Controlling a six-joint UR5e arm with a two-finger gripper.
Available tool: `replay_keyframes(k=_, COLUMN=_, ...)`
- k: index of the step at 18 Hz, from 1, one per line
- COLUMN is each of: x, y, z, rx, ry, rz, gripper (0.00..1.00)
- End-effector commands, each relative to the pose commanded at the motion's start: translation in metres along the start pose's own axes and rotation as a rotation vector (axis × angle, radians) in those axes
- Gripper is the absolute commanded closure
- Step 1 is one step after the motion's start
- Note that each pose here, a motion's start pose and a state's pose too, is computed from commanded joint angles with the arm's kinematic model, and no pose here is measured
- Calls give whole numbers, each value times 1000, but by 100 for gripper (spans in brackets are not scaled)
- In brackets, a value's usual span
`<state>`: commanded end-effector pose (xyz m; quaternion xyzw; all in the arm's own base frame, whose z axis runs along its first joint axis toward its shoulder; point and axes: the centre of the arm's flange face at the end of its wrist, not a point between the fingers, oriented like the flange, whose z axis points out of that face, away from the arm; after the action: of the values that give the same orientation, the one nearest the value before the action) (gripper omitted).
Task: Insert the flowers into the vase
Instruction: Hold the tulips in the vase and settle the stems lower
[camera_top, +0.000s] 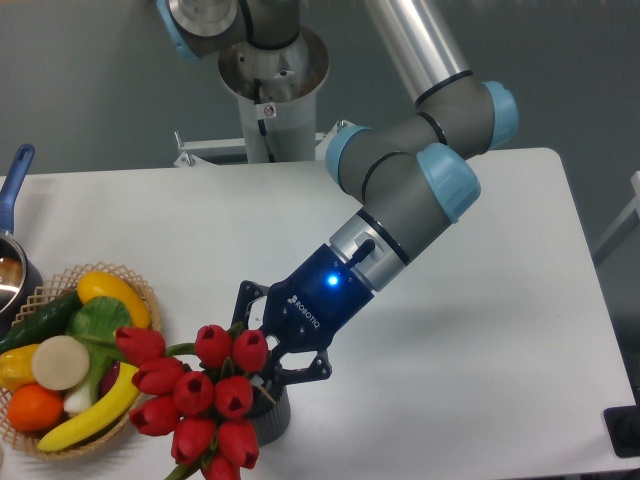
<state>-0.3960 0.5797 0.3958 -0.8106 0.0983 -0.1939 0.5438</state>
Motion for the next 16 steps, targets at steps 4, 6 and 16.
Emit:
replay_keyframes(k=4, x=-3, y=13, z=3, rx=-7, ry=4, rz=36, gripper=88)
replay_keyframes(k=6, x=-2, y=26, z=3, rx=-12, ry=7, rz=59, gripper=87)
replay_keyframes(k=16, x=4, y=71, z=7, rx=-40, ry=21, rz=84, gripper=85)
